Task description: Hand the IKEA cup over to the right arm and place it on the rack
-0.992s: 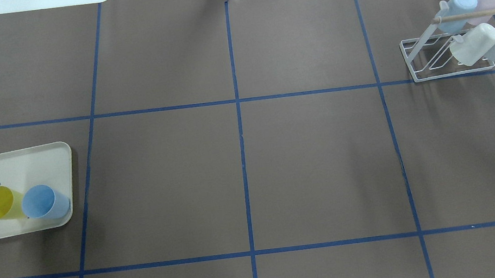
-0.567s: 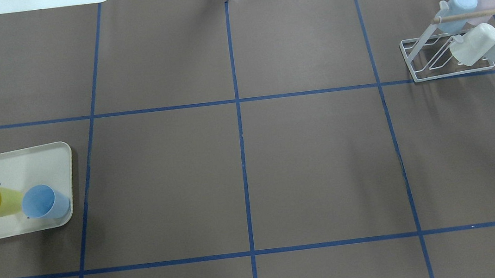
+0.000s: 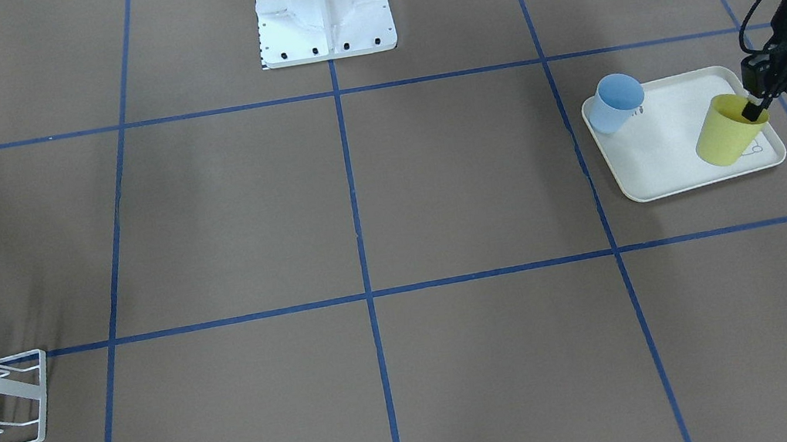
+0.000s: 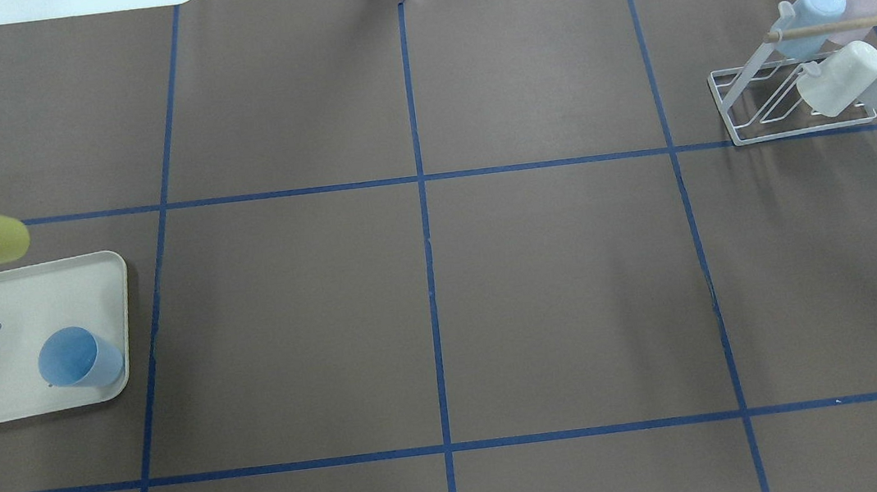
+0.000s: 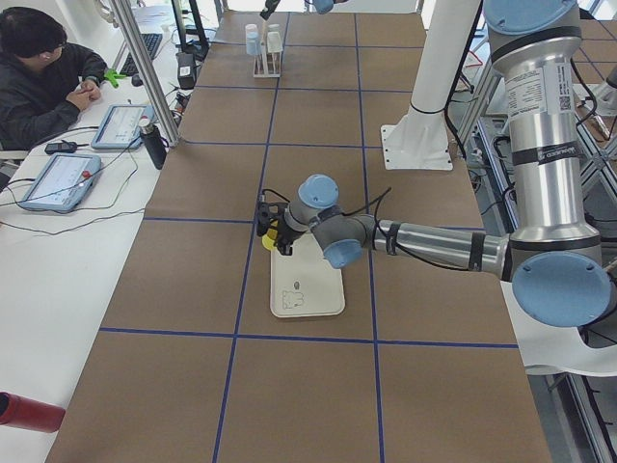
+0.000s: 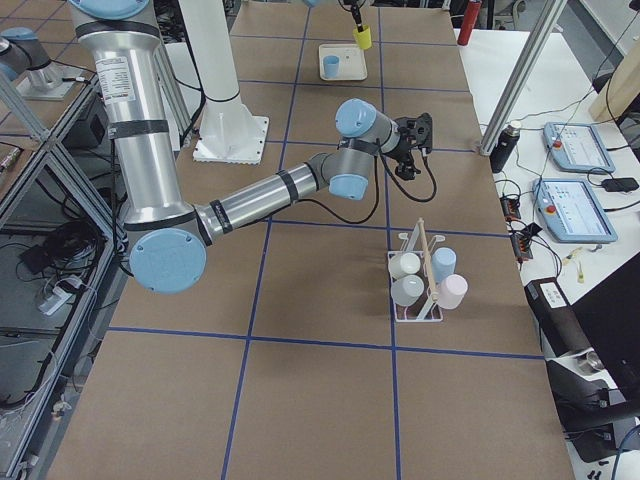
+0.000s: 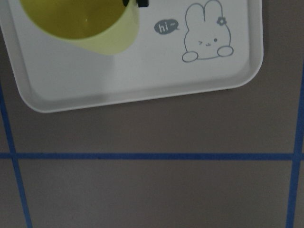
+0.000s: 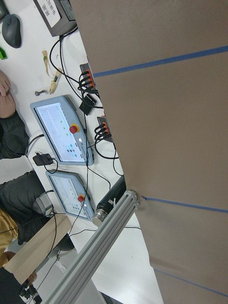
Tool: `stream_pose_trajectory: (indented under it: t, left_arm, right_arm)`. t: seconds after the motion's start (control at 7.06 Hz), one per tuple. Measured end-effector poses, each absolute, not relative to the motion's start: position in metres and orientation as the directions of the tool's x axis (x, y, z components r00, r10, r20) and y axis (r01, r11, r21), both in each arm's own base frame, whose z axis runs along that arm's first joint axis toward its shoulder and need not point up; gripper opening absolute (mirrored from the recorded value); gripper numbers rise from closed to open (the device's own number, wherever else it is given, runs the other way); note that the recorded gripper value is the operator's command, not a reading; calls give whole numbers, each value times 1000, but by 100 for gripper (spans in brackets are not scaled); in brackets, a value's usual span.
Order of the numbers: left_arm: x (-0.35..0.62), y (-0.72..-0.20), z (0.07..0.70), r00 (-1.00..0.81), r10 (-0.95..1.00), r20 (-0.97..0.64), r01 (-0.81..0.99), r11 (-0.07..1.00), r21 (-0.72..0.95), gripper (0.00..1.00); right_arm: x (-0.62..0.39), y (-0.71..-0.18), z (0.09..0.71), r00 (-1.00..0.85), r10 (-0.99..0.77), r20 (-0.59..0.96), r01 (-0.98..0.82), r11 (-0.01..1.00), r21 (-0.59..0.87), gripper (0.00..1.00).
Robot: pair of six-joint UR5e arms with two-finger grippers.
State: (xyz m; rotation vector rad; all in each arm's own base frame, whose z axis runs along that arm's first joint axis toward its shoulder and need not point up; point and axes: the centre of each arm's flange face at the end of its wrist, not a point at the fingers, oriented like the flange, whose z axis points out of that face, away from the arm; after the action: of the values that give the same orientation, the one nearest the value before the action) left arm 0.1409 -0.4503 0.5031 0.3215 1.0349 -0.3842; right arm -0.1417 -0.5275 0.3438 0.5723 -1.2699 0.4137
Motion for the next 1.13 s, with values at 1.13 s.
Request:
stream_pose_trajectory:
  t: [1.13]
  left_arm:
    - [294,-507,230,-343,-453,-823,472,674,-568,0]
  right_arm:
    - [-227,-516,268,-128,70,989,-668,731,-139,100]
